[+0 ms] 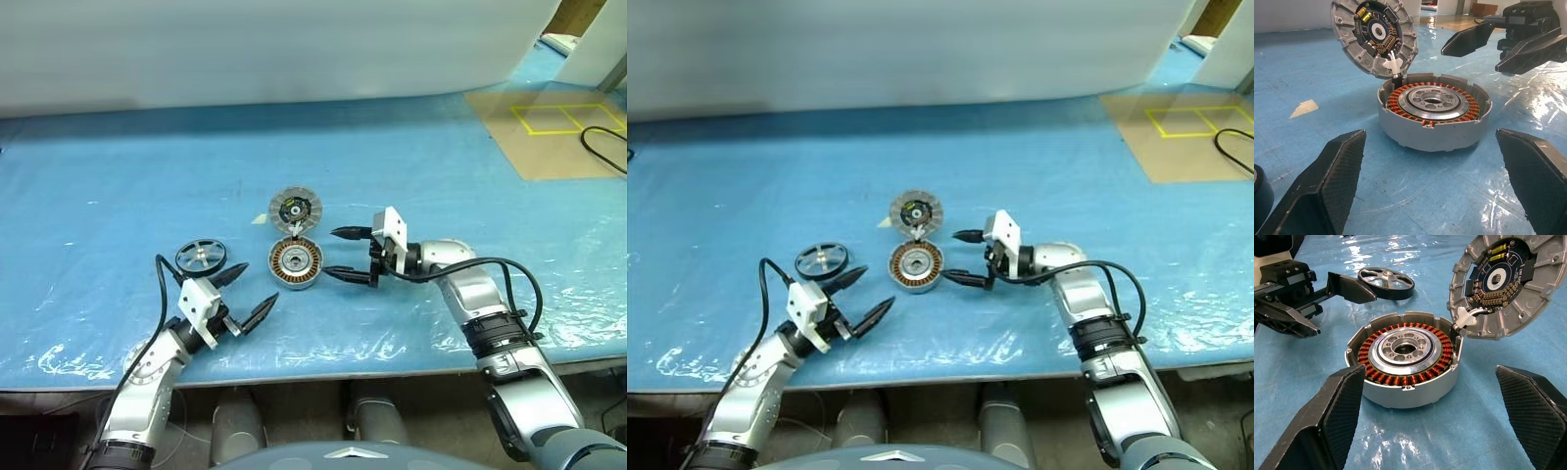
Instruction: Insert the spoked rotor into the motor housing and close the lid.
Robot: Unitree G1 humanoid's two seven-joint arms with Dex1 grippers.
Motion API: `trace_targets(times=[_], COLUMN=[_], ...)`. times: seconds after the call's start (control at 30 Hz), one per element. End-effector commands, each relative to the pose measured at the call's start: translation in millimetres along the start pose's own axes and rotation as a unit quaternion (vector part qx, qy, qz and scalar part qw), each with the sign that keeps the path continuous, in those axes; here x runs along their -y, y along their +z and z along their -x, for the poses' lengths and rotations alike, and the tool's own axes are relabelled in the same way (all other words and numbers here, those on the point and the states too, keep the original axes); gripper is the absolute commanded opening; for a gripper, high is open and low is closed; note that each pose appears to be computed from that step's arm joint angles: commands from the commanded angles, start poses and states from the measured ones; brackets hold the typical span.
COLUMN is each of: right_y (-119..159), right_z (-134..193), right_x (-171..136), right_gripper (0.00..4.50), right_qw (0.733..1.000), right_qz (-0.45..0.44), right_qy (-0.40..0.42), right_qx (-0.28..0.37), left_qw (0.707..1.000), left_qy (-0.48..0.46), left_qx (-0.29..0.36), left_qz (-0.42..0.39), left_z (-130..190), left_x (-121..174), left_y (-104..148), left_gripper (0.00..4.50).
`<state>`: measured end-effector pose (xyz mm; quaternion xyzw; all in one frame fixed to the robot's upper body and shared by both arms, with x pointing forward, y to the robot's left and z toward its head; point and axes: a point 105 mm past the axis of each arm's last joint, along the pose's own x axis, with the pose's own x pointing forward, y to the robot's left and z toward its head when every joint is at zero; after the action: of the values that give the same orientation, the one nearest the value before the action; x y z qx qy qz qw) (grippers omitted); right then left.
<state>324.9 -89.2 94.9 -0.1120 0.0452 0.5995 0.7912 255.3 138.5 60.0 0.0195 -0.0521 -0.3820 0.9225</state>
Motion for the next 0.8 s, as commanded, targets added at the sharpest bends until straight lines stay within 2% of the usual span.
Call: trace_targets(times=[0.03, 0.3, 0.8], right_y=[5, -1, 11], right_z=[7, 17, 12], right_x=[3, 2, -3], right_gripper=[4.46, 4.46, 4.46], right_qw=[1.000, 1.000, 0.999], right_qz=[0.012, 0.015, 0.040], right_qy=[-0.008, -0.018, -0.002], right_qx=[0.014, 0.007, 0.002], left_qw=[1.000, 0.999, 0.999], left_qy=[-0.011, -0.022, -0.035], left_qx=[0.013, 0.029, 0.018], left_qz=[-0.014, -0.033, -0.030], left_z=[-3, -14, -13], left_x=[3, -1, 2], left_y=[6, 24, 31], left_gripper=[4.50, 4.50, 4.50])
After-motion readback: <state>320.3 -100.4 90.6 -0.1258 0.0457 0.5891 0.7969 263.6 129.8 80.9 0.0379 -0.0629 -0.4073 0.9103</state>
